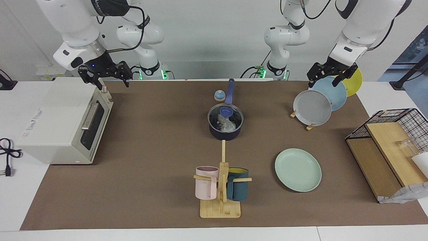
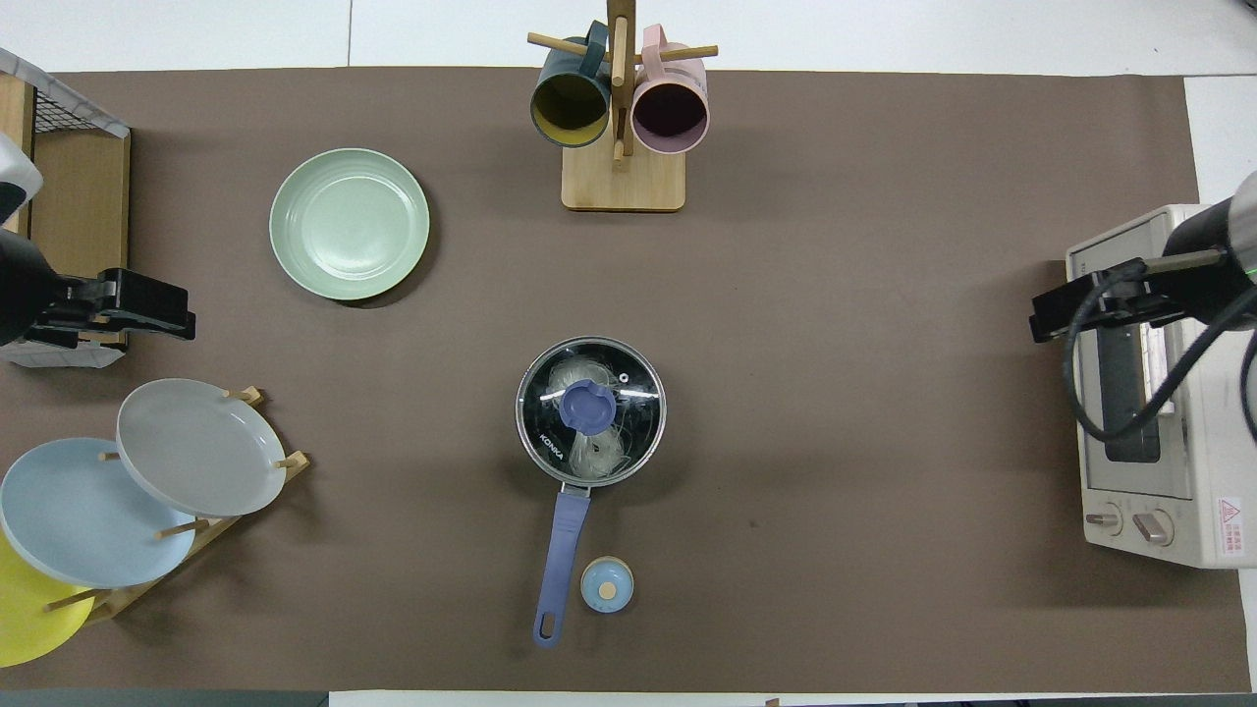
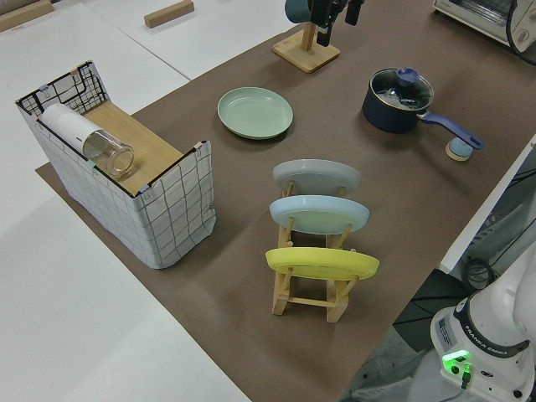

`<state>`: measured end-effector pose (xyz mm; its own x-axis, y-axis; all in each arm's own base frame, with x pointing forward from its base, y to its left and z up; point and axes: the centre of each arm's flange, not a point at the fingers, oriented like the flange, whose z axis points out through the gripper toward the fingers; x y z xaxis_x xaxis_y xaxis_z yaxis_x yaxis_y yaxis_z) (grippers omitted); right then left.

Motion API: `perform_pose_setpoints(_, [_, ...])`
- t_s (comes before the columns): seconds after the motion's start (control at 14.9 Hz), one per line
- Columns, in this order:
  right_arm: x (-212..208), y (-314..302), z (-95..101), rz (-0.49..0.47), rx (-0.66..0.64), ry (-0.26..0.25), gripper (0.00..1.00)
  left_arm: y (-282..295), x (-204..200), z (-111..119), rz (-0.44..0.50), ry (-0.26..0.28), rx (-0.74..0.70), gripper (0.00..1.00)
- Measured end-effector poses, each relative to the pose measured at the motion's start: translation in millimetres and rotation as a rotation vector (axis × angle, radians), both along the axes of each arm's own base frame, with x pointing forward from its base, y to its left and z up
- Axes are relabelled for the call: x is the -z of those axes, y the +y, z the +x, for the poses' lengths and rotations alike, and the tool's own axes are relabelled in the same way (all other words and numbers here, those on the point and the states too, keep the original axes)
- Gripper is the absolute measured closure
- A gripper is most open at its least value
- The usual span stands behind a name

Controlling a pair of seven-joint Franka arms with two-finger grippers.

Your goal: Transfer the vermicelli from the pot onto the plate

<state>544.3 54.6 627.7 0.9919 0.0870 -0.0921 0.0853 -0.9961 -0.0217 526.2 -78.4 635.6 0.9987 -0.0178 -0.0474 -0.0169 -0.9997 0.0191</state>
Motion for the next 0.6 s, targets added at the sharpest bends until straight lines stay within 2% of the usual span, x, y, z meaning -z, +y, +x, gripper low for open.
perform_pose_setpoints(0.27, [19.7, 119.7, -4.2, -0.014, 0.039, -0.009, 0.0, 0.0, 0.0, 0.0, 0.0, 0.0, 0.0, 0.0])
perform_pose_setpoints(0.6, [83.2, 289.4, -12.7, 0.005, 0.097, -0.071, 0.0, 0.0, 0.0, 0.0, 0.0, 0.0, 0.0, 0.0])
